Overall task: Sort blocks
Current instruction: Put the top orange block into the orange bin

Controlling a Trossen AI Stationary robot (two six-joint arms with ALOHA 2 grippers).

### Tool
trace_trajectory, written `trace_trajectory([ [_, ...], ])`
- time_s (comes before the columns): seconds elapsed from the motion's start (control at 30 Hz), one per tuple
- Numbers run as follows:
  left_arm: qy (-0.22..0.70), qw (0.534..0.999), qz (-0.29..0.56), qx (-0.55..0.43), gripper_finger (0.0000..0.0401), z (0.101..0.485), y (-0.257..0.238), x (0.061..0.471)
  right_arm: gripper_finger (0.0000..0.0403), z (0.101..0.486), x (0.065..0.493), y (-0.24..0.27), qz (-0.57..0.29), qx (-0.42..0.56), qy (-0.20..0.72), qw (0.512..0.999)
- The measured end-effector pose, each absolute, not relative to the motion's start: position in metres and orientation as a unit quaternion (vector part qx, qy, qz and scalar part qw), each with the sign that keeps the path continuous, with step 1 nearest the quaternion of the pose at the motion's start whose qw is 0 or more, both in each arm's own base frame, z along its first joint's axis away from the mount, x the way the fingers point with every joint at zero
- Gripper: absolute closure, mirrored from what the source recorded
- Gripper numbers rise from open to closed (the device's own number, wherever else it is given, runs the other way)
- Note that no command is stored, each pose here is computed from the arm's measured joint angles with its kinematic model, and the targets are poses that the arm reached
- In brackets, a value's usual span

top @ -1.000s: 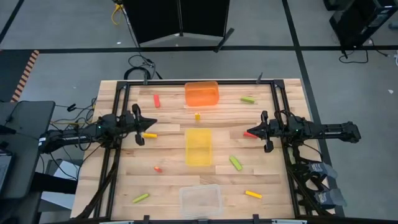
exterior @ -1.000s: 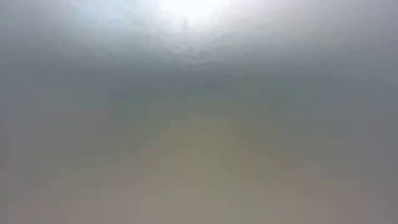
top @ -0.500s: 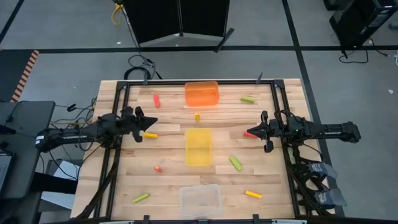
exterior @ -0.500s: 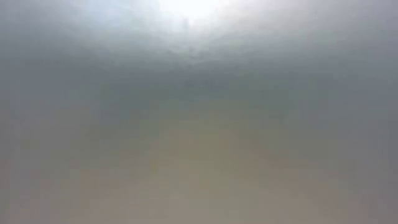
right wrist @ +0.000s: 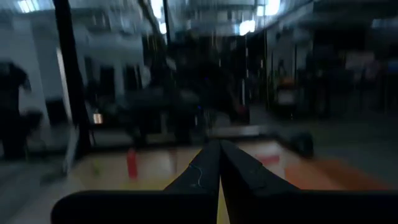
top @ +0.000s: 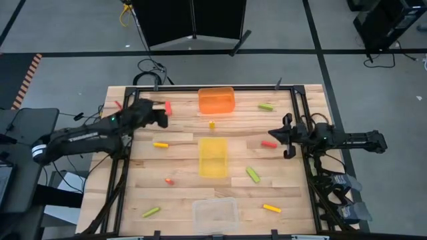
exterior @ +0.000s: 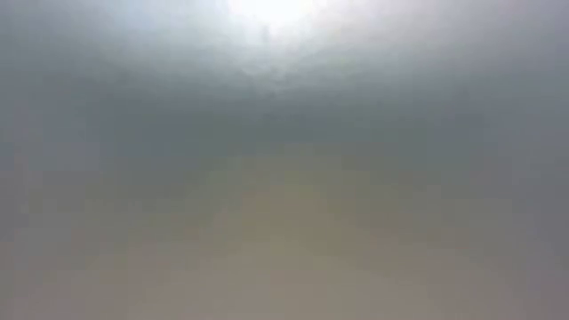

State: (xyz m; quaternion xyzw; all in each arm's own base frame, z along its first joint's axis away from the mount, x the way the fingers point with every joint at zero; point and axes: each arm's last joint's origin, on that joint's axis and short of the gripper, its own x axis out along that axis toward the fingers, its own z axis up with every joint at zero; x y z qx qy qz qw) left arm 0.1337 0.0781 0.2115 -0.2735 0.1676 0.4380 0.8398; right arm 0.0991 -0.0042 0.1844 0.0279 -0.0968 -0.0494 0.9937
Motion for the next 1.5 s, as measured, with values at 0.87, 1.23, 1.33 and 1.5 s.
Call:
trace_trajectory([
  [0.87,0.36,0.67,0.555,-0.335,0.024,0.167,0.185,0.189,0.038,0.204,0.093,-0.004,-0.051,0.015,-0.201,0.978],
  [1.23,0.352,0.668,0.556,-0.348,0.0176,0.167,0.185,0.189,0.038,0.211,0.09,-0.004,-0.066,-0.042,-0.239,0.968],
  [1.33,0.348,0.668,0.56,-0.344,0.0166,0.166,0.185,0.189,0.038,0.21,0.09,-0.004,-0.066,-0.042,-0.234,0.969],
  [1.5,0.345,0.672,0.553,-0.352,0.0149,0.161,0.183,0.188,0.038,0.209,0.091,-0.004,-0.065,-0.042,-0.224,0.972],
])
